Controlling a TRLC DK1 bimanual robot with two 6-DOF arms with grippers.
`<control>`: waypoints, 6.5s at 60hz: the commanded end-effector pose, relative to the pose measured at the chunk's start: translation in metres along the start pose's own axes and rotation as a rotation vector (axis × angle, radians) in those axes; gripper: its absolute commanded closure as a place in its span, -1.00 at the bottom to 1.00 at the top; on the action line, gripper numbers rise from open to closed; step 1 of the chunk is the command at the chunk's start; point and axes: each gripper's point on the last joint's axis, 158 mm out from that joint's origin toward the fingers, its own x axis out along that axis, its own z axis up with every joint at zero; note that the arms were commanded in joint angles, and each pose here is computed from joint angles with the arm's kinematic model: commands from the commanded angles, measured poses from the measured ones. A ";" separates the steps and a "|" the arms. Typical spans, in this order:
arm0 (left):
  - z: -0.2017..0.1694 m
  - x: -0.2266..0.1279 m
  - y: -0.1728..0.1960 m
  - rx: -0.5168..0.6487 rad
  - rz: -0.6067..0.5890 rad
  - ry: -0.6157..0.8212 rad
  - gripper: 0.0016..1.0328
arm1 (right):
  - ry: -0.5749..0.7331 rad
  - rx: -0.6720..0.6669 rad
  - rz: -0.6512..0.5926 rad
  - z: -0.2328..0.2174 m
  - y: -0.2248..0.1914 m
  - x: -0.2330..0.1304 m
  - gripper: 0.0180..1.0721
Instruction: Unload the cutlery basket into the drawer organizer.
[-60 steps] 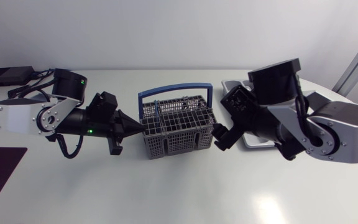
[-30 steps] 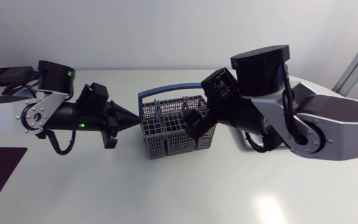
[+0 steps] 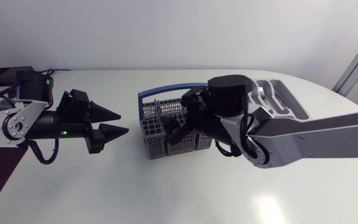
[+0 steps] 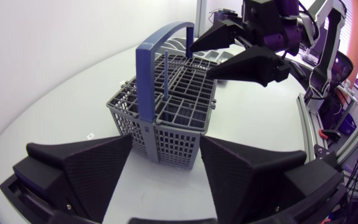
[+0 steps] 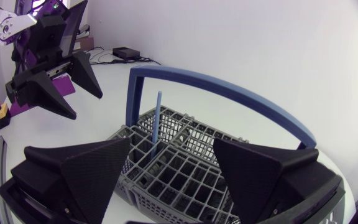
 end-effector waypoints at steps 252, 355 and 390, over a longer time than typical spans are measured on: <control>-0.006 0.015 0.016 -0.024 -0.053 -0.009 -0.89 | -0.332 -0.160 -0.034 0.065 0.030 -0.020 0.81; 0.018 0.039 -0.017 0.002 -0.162 -0.006 -0.90 | -0.100 -0.117 0.016 0.002 0.011 -0.007 -0.12; 0.015 0.040 -0.016 -0.004 -0.163 -0.001 -0.90 | -0.049 -0.086 0.039 -0.017 0.010 0.023 0.10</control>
